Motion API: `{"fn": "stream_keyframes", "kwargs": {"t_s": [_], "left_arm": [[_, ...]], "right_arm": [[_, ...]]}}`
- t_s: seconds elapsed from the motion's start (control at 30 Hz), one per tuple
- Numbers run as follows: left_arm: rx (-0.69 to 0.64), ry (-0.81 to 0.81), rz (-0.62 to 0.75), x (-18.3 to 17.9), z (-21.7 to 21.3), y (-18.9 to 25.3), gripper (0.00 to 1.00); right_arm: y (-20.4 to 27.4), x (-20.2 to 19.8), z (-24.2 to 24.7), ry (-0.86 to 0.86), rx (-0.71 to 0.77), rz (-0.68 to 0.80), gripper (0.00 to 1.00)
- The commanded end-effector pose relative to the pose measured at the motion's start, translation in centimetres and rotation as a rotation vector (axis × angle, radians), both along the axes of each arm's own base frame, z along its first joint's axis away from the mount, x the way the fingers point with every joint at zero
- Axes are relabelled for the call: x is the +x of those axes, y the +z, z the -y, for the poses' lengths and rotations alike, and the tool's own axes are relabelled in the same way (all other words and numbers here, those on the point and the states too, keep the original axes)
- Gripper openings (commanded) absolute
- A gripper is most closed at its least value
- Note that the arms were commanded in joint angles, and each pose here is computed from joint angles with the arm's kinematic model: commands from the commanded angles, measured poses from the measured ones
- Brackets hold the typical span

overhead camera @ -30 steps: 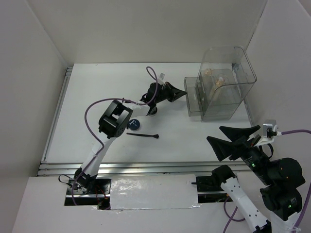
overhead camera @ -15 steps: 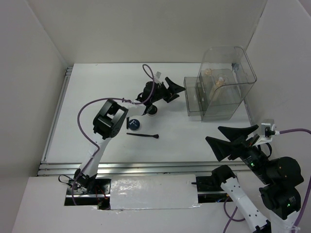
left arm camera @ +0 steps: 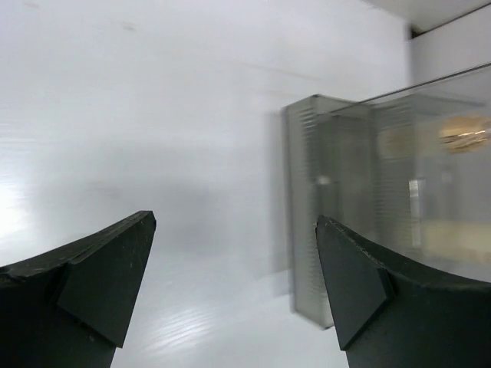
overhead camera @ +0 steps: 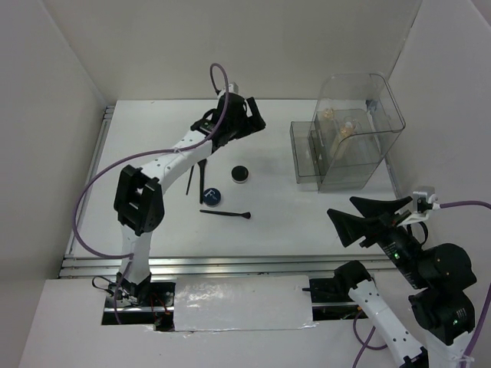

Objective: Organize the makeup

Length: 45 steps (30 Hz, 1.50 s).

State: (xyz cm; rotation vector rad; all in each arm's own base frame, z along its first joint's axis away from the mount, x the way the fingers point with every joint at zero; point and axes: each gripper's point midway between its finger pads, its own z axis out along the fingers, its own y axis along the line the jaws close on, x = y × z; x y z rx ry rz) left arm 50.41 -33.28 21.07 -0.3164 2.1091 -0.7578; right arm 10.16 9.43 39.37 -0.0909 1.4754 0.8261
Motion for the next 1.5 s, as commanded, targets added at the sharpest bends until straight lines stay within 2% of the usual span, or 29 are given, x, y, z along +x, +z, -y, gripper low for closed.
{"fn": "stream_keyframes", "kwargs": {"t_s": [0.0, 0.07, 0.17, 0.37, 0.6, 0.77, 1.1, 1.2, 1.27, 1.3, 1.33, 1.4, 1.47], "left_arm": [[0.441, 0.083, -0.132, -3.5, -7.5, -3.2, 0.99], [0.531, 0.042, -0.188, -4.1, -8.3, -5.4, 0.99], [0.592, 0.002, -0.248, -5.0, -8.6, -8.1, 0.99], [0.663, -0.055, -0.308, -6.3, -9.1, -12.4, 0.99], [0.638, -0.166, -0.310, -7.2, -6.9, -15.0, 0.99], [0.585, -0.205, -0.284, -7.2, -5.3, -14.7, 0.99], [0.648, -0.201, -0.326, -6.6, -4.5, -17.6, 0.99], [0.641, -0.220, -0.332, -6.6, -4.0, -18.4, 0.88], [0.643, -0.224, -0.340, -6.7, -3.9, -18.5, 0.62], [0.644, -0.225, -0.337, -6.8, -3.7, -18.4, 0.36], [0.646, -0.222, -0.334, -6.8, -3.7, -18.1, 0.27], [0.648, -0.213, -0.303, -6.7, -3.3, -16.6, 0.17], [0.623, -0.218, -0.242, -6.3, -2.5, -14.0, 0.13]], "right_arm": [[-0.2, 0.8, 1.3, -0.081, -0.048, -0.020, 1.00], [-0.1, 0.7, 1.4, -0.086, -0.051, -0.020, 1.00], [0.1, 0.6, 1.3, -0.076, -0.055, -0.012, 1.00], [-1.2, 0.2, -0.3, 0.018, -0.064, -0.033, 1.00], [-2.0, 0.3, -0.6, 0.030, -0.069, -0.055, 1.00], [-2.1, 0.5, -0.8, 0.035, -0.069, -0.058, 1.00], [-2.5, 0.3, -0.6, 0.031, -0.076, -0.059, 1.00], [-2.4, 0.2, -0.4, 0.023, -0.080, -0.055, 1.00], [-2.4, 0.2, -0.3, 0.021, -0.080, -0.053, 1.00], [-2.4, 0.2, -0.3, 0.020, -0.080, -0.053, 1.00], [-2.3, 0.2, -0.3, 0.018, -0.078, -0.052, 1.00], [-2.3, 0.2, -0.3, 0.017, -0.081, -0.051, 1.00], [-2.4, 0.3, -0.3, 0.017, -0.080, -0.054, 1.00]]}}
